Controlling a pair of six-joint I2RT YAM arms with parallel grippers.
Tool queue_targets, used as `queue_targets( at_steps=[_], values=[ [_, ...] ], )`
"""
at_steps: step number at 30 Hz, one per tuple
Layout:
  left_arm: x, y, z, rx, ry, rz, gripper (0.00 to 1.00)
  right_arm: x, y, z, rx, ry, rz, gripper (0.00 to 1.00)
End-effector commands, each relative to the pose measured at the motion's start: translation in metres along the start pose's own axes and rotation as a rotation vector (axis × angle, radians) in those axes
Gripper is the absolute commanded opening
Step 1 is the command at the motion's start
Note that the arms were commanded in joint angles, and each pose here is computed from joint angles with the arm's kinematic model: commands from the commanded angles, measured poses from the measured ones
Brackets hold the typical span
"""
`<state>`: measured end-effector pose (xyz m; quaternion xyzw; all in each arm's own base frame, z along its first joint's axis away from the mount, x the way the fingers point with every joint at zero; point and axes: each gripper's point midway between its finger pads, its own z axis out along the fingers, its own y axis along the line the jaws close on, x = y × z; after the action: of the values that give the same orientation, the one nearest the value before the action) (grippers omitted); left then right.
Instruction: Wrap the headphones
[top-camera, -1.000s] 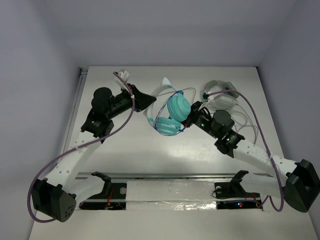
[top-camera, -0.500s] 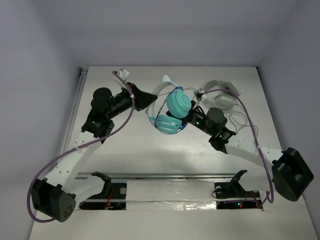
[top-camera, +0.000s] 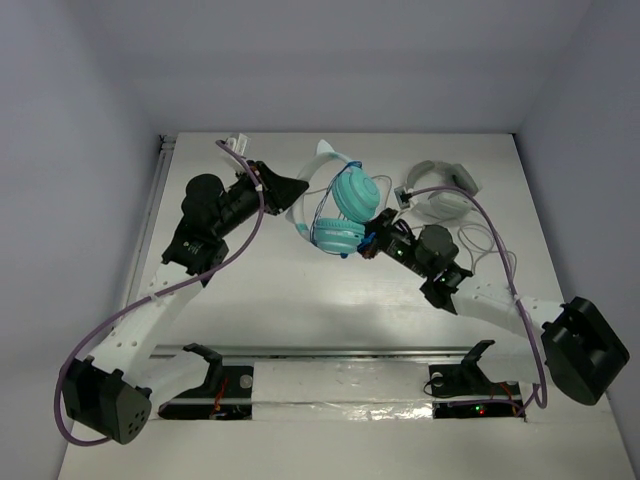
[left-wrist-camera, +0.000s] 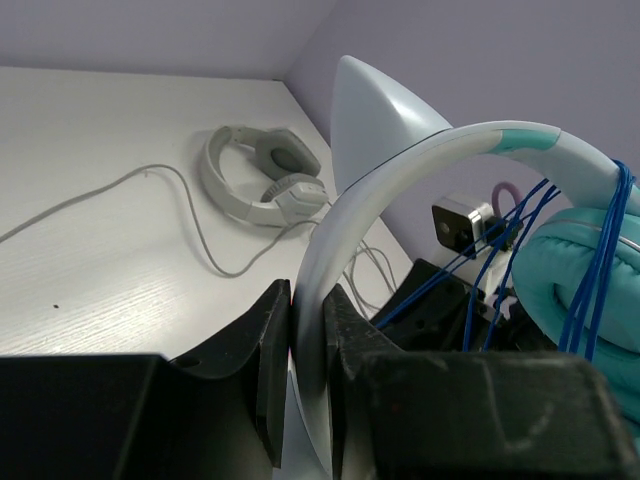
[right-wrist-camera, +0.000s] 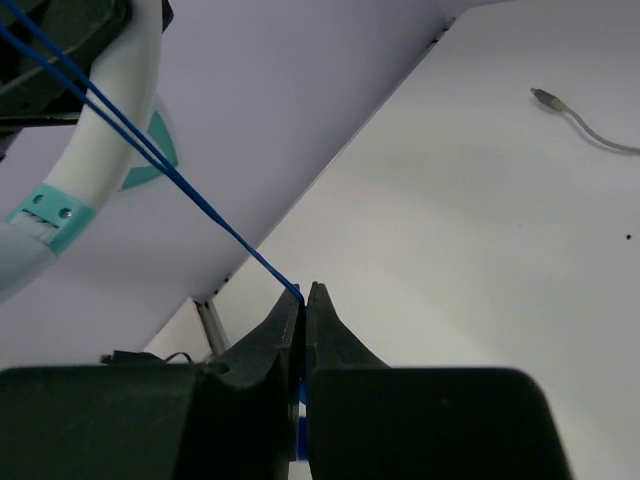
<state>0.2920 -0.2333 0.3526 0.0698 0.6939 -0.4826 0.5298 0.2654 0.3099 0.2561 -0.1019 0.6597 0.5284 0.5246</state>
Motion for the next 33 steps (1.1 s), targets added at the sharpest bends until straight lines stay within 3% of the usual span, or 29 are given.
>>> queue_targets(
  at_steps=[1, 7, 17, 21, 28, 33],
  values=[
    [-0.062, -0.036, -0.009, 0.068, -0.238, -0.016, 0.0, 0.003, 0.007, -0.007, -0.041, -0.004, 0.071, 0.0],
    [-0.068, -0.003, 0.004, -0.043, -0.321, -0.136, 0.0, 0.03, -0.009, -0.013, 0.003, 0.052, 0.16, 0.0],
    [-0.028, 0.092, 0.03, -0.304, -0.425, -0.363, 0.0, 0.066, 0.002, -0.012, 0.076, 0.096, 0.318, 0.0],
    [-0.024, 0.113, 0.033, -0.405, -0.476, -0.367, 0.0, 0.071, 0.008, -0.012, 0.118, 0.06, 0.36, 0.0],
    [-0.015, 0.138, 0.045, -0.503, -0.477, -0.334, 0.0, 0.095, 0.043, -0.003, 0.082, 0.114, 0.372, 0.0],
    [0.004, 0.138, 0.041, -0.544, -0.45, -0.27, 0.0, 0.066, 0.057, 0.006, 0.05, 0.04, 0.374, 0.0]
  ],
)
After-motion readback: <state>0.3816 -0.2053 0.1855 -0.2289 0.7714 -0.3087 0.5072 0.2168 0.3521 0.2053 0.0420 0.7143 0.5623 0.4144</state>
